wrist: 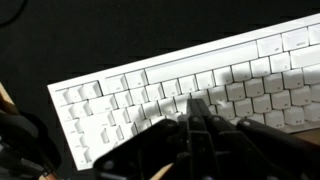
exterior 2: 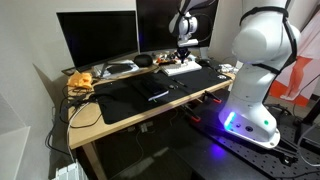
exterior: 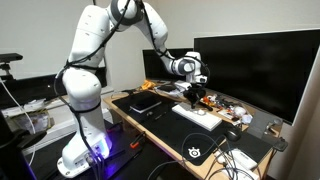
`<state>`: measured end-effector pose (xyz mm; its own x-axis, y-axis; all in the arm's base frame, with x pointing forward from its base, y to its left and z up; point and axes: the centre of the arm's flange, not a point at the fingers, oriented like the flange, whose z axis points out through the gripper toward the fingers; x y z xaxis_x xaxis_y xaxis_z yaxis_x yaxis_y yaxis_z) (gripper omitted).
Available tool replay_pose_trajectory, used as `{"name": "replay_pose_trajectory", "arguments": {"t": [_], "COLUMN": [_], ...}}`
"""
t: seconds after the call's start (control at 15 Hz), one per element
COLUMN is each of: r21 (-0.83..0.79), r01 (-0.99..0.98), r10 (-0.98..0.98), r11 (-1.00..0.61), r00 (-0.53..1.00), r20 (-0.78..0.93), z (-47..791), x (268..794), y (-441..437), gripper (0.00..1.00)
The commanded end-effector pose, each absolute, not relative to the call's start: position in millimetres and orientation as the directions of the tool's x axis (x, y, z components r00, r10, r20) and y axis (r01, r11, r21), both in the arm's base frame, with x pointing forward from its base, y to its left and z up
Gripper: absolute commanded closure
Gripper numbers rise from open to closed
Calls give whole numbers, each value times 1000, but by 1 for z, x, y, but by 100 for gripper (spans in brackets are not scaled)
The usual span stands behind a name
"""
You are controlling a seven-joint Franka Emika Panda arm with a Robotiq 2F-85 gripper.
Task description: Press two keys on the keyboard
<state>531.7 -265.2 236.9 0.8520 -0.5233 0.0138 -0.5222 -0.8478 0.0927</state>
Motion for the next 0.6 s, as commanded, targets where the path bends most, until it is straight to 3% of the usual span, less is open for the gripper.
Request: {"name": "replay_pose_trajectory", "arguments": {"t": [0.0, 0.53], "r21": [91, 102], "r01": [-538, -526], "r10": [-538, -528], "r11": [-838, -844], "r00": [843, 849], "r20": [29, 15], "z": [230, 218], "x": [541, 550], "y": [-264, -261], "gripper": [100, 100]}}
